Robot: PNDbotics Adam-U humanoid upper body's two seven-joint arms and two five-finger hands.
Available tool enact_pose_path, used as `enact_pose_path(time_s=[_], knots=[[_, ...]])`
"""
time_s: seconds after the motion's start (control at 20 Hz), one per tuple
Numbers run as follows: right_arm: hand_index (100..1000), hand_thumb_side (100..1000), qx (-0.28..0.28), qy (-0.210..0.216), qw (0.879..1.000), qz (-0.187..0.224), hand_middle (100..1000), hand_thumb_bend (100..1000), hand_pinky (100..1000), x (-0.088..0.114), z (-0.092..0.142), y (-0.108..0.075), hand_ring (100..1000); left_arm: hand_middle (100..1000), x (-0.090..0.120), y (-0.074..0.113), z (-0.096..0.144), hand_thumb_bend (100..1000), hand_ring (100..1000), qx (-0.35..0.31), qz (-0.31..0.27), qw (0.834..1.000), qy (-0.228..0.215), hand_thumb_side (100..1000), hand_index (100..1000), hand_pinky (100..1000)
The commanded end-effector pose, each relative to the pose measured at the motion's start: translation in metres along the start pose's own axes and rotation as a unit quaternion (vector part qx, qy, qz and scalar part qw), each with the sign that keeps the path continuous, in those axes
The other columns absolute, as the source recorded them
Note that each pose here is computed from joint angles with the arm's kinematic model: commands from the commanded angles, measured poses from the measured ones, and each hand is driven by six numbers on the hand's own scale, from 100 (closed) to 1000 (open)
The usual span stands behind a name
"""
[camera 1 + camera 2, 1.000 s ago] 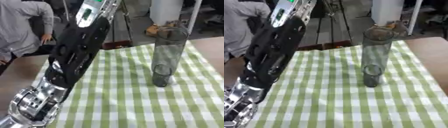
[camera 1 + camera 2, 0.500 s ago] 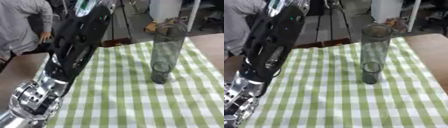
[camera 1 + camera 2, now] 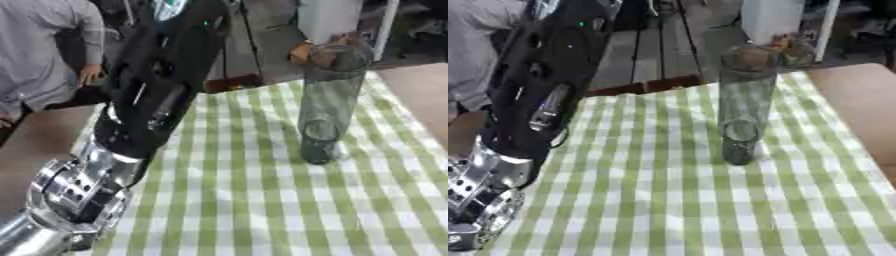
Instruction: Arrange flowers into the vase.
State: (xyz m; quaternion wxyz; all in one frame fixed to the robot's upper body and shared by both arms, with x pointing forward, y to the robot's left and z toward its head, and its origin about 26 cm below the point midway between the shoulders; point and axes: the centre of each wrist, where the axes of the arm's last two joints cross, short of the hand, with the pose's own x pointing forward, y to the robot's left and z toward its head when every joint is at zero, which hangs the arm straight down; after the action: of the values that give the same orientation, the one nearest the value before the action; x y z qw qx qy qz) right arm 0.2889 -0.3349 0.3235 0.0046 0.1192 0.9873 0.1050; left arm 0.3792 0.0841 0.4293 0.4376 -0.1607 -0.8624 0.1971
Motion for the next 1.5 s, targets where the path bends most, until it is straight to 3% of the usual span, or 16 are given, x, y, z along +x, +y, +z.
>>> enact_pose_path(time_s=[0.05,0.6,1.5], knots=[[887,1000,-0.002,-0.014,1.0,-0.008,833,100,711,0.005,-0.008,0.002,797,100,0.013,-0.009,0.002,374,100,-0.008,0.009,1.0,-0.01,100,100,100],[887,1000,-0.013,-0.012,1.0,-0.01,832,100,710,0.005,-0.009,0.002,797,100,-0.005,-0.009,0.003,397,100,-0.004,-0.044,0.999,0.02,100,100,100],[887,1000,-0.027,-0.011,0.999,-0.014,832,100,709,0.005,-0.01,0.004,796,100,-0.016,-0.013,0.012,357,100,-0.013,-0.02,0.999,0.034,100,100,100]])
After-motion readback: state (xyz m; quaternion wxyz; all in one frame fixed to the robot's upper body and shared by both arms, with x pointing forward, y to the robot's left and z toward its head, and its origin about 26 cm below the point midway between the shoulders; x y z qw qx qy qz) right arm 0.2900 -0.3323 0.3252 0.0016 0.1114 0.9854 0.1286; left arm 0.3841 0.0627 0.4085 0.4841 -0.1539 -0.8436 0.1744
